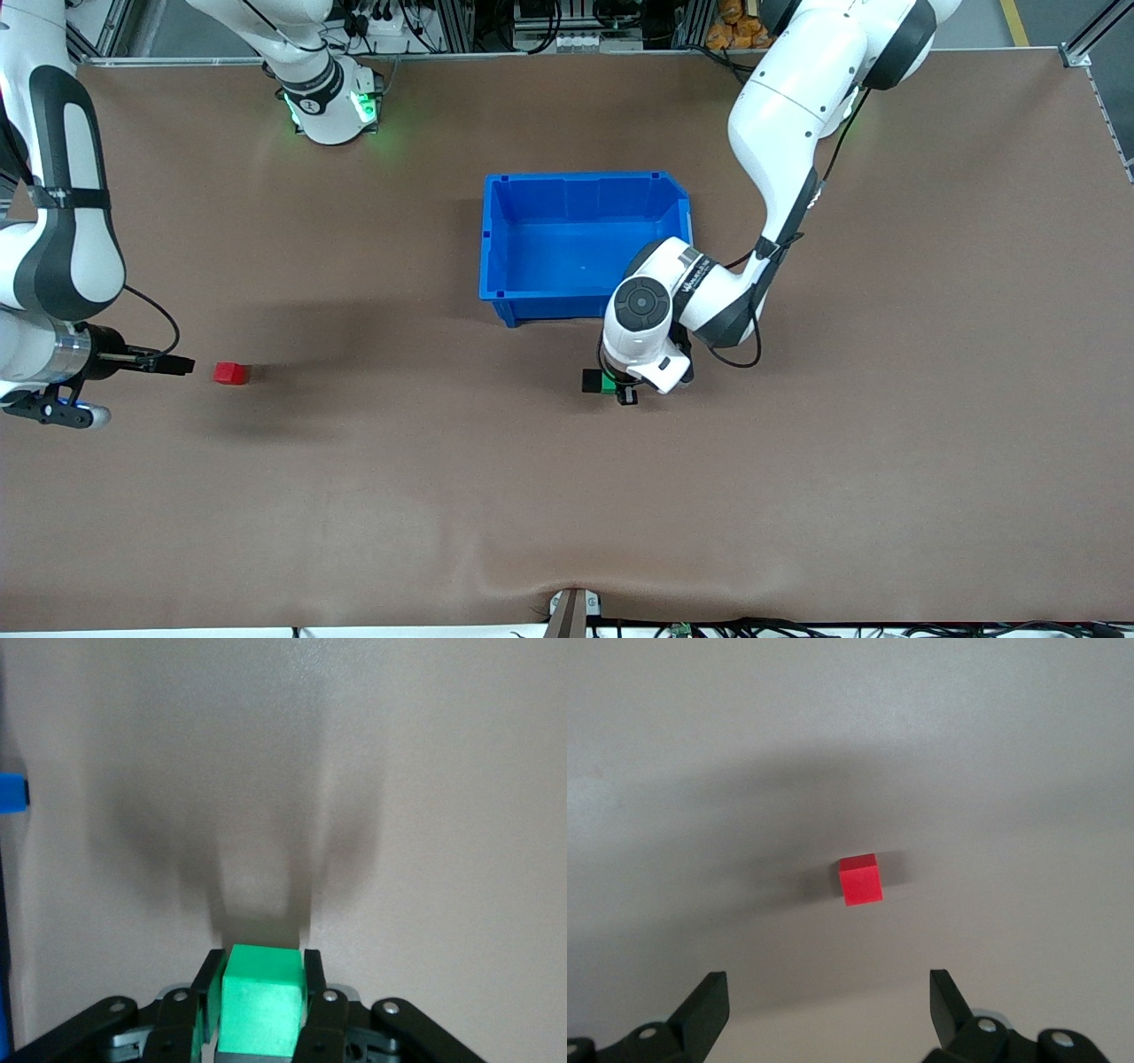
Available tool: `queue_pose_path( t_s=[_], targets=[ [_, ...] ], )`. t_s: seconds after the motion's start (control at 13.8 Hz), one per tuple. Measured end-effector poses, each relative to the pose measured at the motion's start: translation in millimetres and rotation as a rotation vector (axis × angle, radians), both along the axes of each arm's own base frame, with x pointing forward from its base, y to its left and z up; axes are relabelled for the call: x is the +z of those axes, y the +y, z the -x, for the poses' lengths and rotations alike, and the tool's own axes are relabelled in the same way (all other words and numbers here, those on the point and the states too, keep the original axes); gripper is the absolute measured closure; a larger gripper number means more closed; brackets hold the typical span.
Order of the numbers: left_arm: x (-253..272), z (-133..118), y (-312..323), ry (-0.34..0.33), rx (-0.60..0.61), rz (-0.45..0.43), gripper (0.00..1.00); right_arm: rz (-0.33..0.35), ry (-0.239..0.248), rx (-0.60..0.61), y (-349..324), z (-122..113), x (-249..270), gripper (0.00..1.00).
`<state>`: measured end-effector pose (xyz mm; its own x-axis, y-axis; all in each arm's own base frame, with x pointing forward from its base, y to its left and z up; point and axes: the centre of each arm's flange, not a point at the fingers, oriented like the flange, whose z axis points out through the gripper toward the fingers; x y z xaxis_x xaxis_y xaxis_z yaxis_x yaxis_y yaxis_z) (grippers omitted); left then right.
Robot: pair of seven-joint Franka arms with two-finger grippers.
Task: Attach green and red cubes to black cube
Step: 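Press the green cube against the black cube with the left gripper, then release the joined cubes and raise the left gripper away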
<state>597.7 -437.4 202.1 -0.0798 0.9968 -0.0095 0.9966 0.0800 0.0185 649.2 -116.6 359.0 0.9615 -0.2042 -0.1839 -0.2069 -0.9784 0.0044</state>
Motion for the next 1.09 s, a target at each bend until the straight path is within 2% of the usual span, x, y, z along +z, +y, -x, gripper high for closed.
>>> queue_pose_path(
  t_s=[0.29,0.44,0.73,0.8,1.09],
  targets=[
    [-3.1,-1.2,0.4,0.001,0.001,-0.001,0.6,0.001,-0.003,-0.002,-1.4,-1.6,-5.7,0.0],
    [-3.1,-1.7,-0.1,0.0,0.001,0.0,0.45,0.0,0.0,-0.003,-2.5,-1.7,-8.6,0.0],
    [13.3,-7.6,-2.0,-0.01,-0.007,0.004,0.05,0.001,-0.001,-0.004,-3.4,-3.8,-18.7,0.0],
    [22.2,-8.6,-1.0,-0.004,-0.024,-0.003,0.0,0.001,-0.001,-0.004,-3.8,-4.5,-21.9,0.0],
    [72.8,-14.1,6.2,-0.016,-0.101,-0.007,0.0,0.0,0.007,-0.006,-5.0,-5.1,-31.9,0.0]
  ],
)
